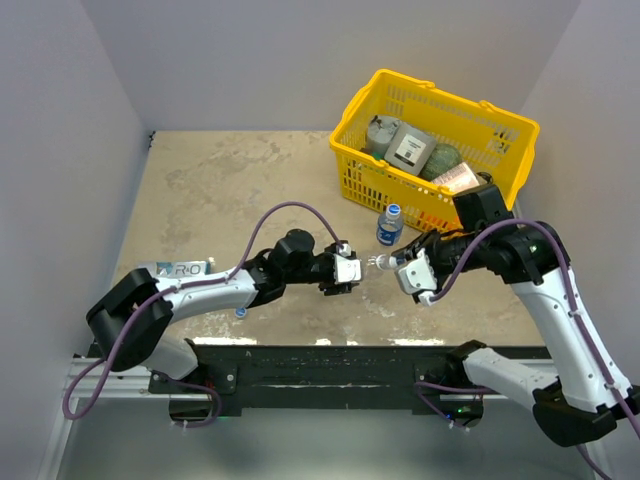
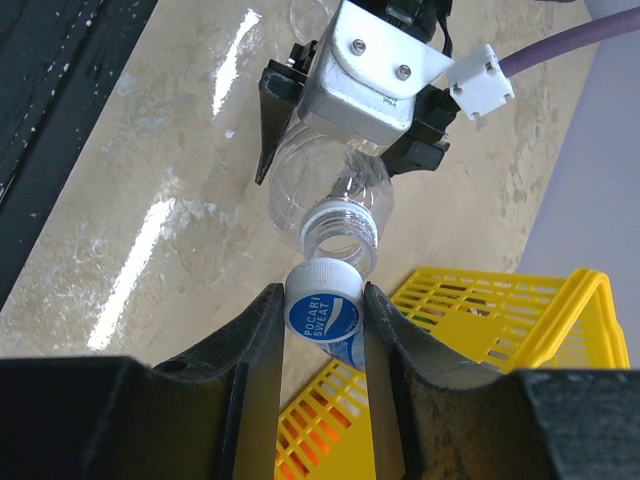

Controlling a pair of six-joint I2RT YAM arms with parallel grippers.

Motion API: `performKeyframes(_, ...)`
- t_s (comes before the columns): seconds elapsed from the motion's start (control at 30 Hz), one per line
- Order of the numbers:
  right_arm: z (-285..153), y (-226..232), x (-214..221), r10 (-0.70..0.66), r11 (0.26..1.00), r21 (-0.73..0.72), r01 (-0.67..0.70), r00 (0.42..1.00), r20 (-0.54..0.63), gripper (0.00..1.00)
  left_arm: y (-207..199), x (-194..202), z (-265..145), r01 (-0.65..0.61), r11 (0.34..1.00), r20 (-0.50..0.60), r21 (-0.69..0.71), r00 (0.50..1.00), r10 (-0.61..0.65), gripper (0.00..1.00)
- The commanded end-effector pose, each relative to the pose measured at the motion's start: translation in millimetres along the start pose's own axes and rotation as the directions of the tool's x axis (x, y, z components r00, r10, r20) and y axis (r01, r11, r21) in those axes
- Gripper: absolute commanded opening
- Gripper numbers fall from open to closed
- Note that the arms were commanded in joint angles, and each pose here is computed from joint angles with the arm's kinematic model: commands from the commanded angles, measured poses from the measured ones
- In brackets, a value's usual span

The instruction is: Screw on the bottle caps

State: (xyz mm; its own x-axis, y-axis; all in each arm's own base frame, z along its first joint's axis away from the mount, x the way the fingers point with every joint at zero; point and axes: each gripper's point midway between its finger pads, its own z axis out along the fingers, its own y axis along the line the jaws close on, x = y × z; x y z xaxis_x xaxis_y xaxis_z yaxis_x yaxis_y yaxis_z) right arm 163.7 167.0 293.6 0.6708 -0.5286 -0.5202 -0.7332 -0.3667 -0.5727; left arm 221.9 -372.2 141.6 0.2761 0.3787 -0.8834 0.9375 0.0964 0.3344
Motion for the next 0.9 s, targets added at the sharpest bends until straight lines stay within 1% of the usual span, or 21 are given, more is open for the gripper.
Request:
performKeyframes(0.0,6,5,-6,-0.014,0.999,-0.036,0.015,0.999,0.031,0.08,5,-11,4,-0.030,0.999,0.047,-0.019,0.998,0.031,0.00)
performKeyframes(0.23,10,6,-14,-0.026,0.998,-0.060,0.030,0.998,0.055,0.08,7,-12,8,-0.028,1.000,0.043,-0.014,0.999,0.029,0.00)
performKeyframes(0.47,15,12,-5,-0.034,0.995,-0.094,0.036,0.999,0.020,0.08,7,-14,9,-0.037,0.999,0.054,-0.017,0.998,0.037,0.00)
performKeyframes(0.57,18,11,3,-0.035,0.995,-0.094,0.033,0.999,-0.014,0.08,7,-14,9,-0.043,0.999,0.061,-0.021,0.997,0.044,0.00)
performKeyframes(0.63,19,10,11,-0.020,0.995,-0.095,0.015,0.999,-0.048,0.08,8,-15,8,-0.046,0.999,0.069,-0.030,0.996,0.048,0.00)
performKeyframes(0.73,22,7,16,-0.006,0.995,-0.103,-0.001,0.998,-0.069,0.08,9,-17,8,-0.049,0.998,0.085,-0.041,0.995,0.052,0.00)
performKeyframes(0.87,24,11,13,0.044,0.988,-0.148,-0.052,0.998,-0.053,0.08,13,-21,7,-0.068,0.995,0.102,-0.066,0.992,0.075,0.00)
